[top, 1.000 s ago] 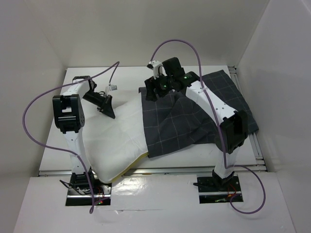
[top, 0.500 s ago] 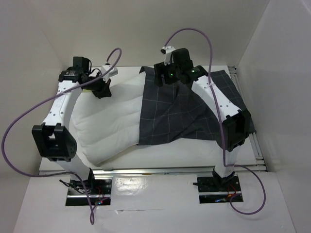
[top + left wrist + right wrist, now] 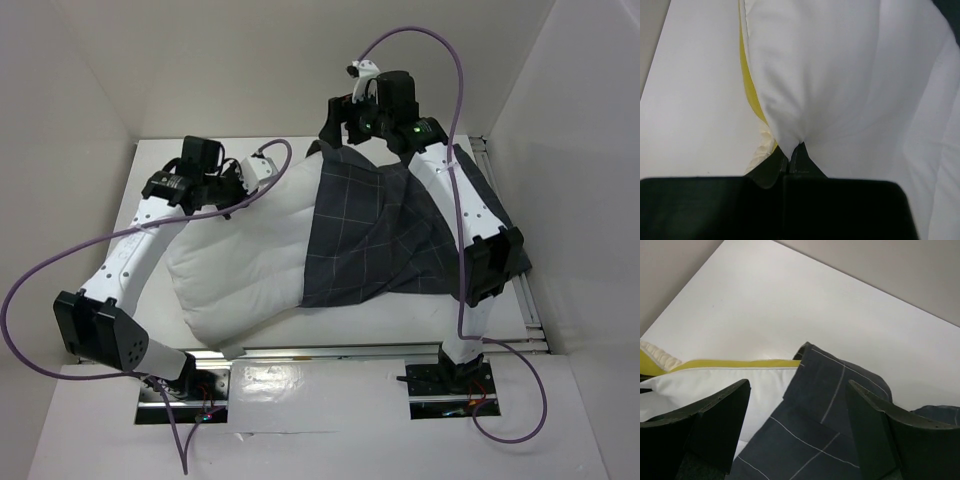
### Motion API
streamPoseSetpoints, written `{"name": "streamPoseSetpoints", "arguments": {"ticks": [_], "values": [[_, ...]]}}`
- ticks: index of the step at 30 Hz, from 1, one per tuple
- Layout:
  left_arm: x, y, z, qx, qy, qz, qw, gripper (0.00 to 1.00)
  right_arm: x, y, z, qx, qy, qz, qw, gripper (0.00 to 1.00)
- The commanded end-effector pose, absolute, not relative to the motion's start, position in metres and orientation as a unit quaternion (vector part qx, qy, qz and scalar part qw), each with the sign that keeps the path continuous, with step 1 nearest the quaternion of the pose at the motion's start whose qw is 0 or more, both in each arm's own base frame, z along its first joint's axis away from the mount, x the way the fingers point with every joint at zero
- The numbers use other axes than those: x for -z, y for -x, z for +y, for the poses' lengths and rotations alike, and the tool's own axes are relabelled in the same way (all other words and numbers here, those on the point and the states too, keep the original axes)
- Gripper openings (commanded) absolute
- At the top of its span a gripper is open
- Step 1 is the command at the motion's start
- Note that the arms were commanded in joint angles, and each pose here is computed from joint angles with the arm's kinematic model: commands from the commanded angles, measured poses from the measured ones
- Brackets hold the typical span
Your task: Put the pillow into the pillowcase
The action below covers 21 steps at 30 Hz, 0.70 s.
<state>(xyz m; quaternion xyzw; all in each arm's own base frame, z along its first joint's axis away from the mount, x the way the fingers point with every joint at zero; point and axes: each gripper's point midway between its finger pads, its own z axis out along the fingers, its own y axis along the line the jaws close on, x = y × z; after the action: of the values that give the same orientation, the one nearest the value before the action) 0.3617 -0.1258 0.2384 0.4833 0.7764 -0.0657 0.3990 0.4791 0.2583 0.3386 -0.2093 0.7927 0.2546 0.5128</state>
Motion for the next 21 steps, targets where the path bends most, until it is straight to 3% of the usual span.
{"name": "streamPoseSetpoints", "arguments": {"ticks": [1, 17, 18, 21], "values": [[-0.296, -0.378, -0.134, 0.027, -0.481, 0.73, 0.485, 0.0, -0.356, -0.469, 0.272, -0.285, 0.25, 0.765, 0.521, 0.84], [-0.336, -0.362, -0.16, 0.032, -0.485, 0.705, 0.517, 0.0, -0.296, -0.487, 0.249, -0.185, 0.221, 0.818, 0.498, 0.83], [-0.336, -0.362, -0.159, 0.03, -0.479, 0.709, 0.516, 0.0, -0.29, -0.486, 0.249, -0.184, 0.221, 0.821, 0.493, 0.8], [-0.337, -0.359, -0.162, 0.035, -0.479, 0.71, 0.516, 0.0, -0.295, -0.487, 0.249, -0.185, 0.221, 0.815, 0.502, 0.51]]}}
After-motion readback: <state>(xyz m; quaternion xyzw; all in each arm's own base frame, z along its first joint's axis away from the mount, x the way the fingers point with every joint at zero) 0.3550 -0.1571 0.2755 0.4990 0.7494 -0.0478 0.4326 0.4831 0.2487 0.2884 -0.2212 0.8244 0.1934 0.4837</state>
